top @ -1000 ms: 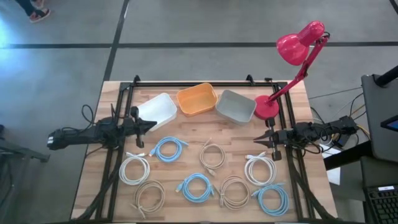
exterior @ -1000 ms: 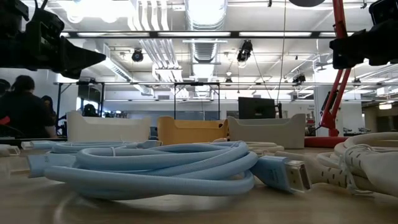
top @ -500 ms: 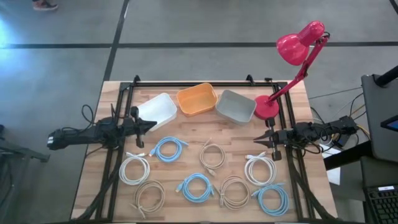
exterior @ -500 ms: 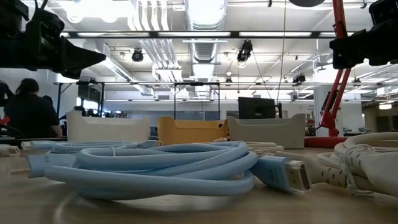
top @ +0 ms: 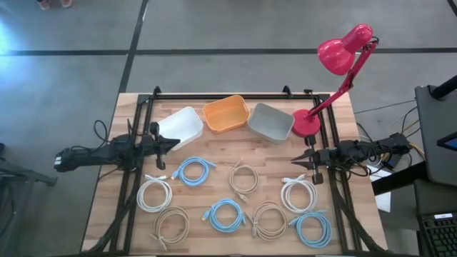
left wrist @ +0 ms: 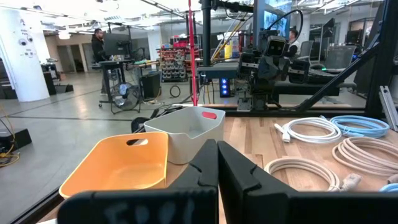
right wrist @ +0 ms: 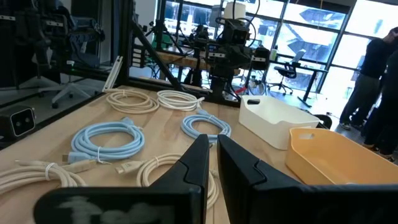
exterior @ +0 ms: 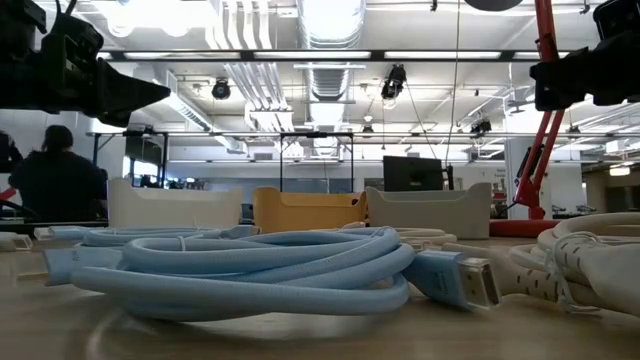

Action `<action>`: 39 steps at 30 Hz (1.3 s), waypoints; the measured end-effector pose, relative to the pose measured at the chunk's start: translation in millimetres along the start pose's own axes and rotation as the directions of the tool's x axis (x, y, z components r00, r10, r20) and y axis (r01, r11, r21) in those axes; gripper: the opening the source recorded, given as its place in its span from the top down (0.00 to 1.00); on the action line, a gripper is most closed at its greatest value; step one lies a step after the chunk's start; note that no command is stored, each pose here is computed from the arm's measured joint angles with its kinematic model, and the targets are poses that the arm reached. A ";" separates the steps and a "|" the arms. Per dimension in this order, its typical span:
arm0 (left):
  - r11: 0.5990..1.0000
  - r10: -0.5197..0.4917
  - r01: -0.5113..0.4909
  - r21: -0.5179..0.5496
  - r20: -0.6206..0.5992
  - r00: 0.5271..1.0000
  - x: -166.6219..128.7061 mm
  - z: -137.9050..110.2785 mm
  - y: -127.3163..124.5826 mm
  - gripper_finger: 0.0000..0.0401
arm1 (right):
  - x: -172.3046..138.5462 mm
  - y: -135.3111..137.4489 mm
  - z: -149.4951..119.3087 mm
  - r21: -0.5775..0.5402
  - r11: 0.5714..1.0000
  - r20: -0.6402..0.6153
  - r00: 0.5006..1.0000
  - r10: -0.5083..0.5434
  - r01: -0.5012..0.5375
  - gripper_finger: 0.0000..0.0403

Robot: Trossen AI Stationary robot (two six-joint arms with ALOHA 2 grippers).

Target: Pick & Place USB Port

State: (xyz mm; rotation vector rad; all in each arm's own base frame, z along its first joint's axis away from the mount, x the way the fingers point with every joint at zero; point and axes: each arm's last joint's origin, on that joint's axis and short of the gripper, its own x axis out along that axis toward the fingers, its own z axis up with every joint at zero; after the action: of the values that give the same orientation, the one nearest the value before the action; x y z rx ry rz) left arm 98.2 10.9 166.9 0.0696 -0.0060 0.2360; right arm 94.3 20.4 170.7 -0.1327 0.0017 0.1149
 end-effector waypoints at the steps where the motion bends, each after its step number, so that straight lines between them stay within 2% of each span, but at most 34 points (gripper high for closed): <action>1: 1.000 0.000 0.000 0.000 0.000 1.000 0.0 0.0 0.0 1.00 | 0.0 0.0 0.0 0.000 1.000 0.000 1.000 0.000 0.000 0.93; 30: 1.000 0.000 0.000 0.000 0.000 1.000 0.0 0.0 0.0 1.00 | 0.0 0.0 0.0 -0.001 1.000 0.000 1.000 0.000 0.000 0.93; 39: 1.000 0.000 0.000 0.000 0.002 1.000 0.0 0.1 0.0 1.00 | 0.0 -0.1 0.4 -0.097 0.995 0.004 1.000 -0.001 0.001 0.93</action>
State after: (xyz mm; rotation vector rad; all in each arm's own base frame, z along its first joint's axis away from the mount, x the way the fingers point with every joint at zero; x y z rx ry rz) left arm 98.2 10.9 167.0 0.0695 -0.0076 0.2364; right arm 94.4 20.3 171.1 -0.2292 -0.0082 0.1142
